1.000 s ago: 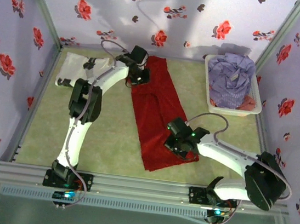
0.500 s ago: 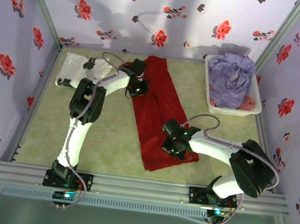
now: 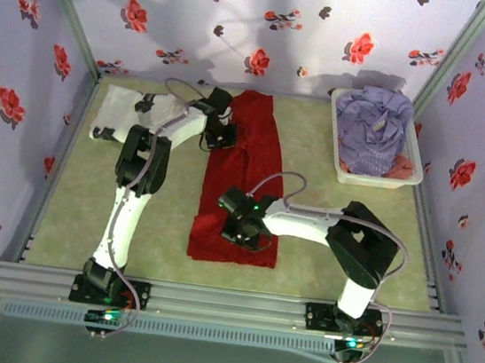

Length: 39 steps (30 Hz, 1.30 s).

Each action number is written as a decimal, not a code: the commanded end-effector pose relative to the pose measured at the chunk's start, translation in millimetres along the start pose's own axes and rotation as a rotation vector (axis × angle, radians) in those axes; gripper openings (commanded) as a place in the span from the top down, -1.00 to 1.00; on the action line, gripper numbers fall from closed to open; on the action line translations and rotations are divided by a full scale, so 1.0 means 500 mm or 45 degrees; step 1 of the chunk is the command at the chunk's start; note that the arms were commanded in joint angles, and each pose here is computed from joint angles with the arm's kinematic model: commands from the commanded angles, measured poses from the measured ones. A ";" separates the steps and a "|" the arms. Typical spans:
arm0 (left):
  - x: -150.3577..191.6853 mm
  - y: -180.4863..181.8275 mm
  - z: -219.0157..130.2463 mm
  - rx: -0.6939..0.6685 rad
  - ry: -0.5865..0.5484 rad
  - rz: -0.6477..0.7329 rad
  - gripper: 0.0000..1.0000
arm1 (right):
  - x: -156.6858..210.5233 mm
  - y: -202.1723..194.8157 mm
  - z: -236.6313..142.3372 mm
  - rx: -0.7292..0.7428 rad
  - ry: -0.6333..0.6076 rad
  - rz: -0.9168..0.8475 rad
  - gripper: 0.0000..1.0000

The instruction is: Fold and stack the t-shirts

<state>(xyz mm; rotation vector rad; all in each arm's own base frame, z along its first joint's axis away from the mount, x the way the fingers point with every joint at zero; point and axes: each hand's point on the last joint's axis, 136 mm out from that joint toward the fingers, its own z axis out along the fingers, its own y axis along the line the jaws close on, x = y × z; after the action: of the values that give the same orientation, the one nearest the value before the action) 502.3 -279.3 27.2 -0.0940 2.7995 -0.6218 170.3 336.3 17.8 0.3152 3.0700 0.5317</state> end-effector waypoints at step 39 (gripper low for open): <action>0.595 0.166 -0.352 -0.307 0.326 -0.160 0.32 | 0.031 -0.245 -0.151 -0.064 -0.049 0.139 0.01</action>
<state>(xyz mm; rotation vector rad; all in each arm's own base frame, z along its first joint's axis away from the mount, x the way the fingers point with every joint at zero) 199.5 -183.5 78.3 -0.1101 3.0689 -0.4134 130.0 196.5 48.3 0.4944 3.0017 0.5426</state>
